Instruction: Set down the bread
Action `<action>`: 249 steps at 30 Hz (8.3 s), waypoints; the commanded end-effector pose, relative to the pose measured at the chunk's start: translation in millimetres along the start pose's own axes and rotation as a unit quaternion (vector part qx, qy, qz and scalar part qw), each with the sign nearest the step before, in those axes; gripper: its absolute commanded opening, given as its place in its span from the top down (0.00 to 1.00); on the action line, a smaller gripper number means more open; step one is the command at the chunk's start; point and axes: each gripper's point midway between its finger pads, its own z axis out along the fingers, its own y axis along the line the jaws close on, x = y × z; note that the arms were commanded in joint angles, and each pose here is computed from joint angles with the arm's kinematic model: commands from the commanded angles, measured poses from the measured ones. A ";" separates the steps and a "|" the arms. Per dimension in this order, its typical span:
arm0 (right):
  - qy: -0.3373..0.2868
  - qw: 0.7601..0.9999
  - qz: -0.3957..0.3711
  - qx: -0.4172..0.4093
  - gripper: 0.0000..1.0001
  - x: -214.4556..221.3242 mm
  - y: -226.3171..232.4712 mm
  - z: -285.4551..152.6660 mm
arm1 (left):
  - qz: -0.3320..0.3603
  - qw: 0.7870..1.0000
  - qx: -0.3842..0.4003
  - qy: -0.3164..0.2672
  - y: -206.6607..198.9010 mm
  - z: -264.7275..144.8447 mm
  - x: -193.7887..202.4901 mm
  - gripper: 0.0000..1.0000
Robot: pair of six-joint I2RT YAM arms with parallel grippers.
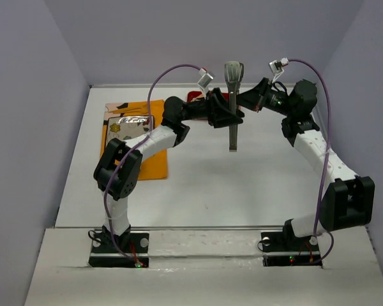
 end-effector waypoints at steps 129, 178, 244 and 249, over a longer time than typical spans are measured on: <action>-0.136 0.859 -0.049 0.490 0.50 -53.3 -138.8 -192.5 | 0.206 0.564 -0.652 0.463 253.2 -274.4 9.5 0.40; -0.133 0.864 -0.052 0.483 0.50 -52.2 -135.6 -190.5 | 0.054 0.450 -0.882 0.132 47.5 -398.9 -21.4 0.81; -0.133 0.862 -0.037 0.487 0.28 -45.9 -140.9 -191.8 | 0.113 0.707 -0.695 0.068 62.9 -215.2 -39.6 0.45; -0.136 0.863 -0.033 0.485 0.28 -44.9 -139.4 -191.4 | 0.096 0.747 -0.642 0.144 87.4 -166.4 24.5 0.45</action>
